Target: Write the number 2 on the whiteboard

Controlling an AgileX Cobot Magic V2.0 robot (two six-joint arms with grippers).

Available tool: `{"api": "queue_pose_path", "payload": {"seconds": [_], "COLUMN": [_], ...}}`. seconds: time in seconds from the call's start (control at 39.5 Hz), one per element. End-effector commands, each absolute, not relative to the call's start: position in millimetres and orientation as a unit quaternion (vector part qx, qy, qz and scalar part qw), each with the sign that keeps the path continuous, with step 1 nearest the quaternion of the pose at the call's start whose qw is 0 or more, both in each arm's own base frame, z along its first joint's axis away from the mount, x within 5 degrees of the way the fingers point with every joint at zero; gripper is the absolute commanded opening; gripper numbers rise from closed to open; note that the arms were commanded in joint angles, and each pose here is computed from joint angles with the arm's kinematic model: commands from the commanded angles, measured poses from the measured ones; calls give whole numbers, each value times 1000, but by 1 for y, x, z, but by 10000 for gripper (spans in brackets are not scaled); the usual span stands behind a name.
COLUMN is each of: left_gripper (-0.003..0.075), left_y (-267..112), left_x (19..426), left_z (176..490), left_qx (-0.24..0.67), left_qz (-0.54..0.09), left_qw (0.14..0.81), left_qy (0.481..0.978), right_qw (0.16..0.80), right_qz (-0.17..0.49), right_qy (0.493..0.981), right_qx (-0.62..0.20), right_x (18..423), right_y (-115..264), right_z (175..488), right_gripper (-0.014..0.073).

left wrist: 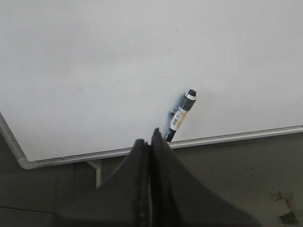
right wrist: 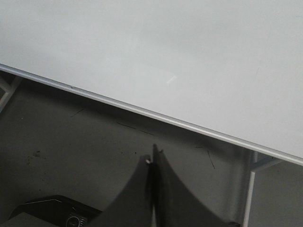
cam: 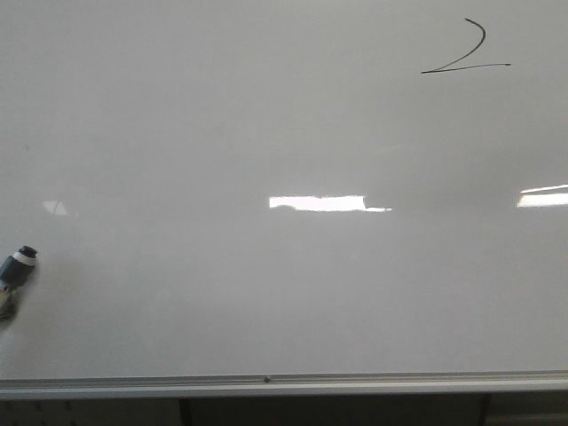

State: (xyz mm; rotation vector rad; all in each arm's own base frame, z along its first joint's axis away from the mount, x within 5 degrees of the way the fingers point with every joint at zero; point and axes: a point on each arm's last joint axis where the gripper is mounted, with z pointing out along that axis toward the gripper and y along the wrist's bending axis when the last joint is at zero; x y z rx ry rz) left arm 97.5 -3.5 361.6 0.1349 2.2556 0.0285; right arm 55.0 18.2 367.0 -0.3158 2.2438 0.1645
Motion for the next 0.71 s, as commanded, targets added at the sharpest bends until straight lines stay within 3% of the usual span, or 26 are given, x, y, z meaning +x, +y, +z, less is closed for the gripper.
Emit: {"api": "queue_pose_path", "payload": {"seconds": [0.0, 0.35, 0.68], "left_gripper": [-20, -20, -20], "left_y": [-3, -3, 1], "left_x": [100, 99, 46], "left_z": [373, 373, 371], "left_qx": [47, 47, 40], "left_qz": [10, 10, 24], "left_qw": [463, 466, 545], "left_qy": [885, 884, 837], "right_qw": [458, 458, 458], "right_qz": [65, 65, 65], "right_qy": [879, 879, 879], "right_qx": [-119, -119, -119], "right_x": [58, 58, 58], "right_y": [18, 18, 18], "right_z": [379, 379, 379], "right_gripper": [-69, -69, -69]}}
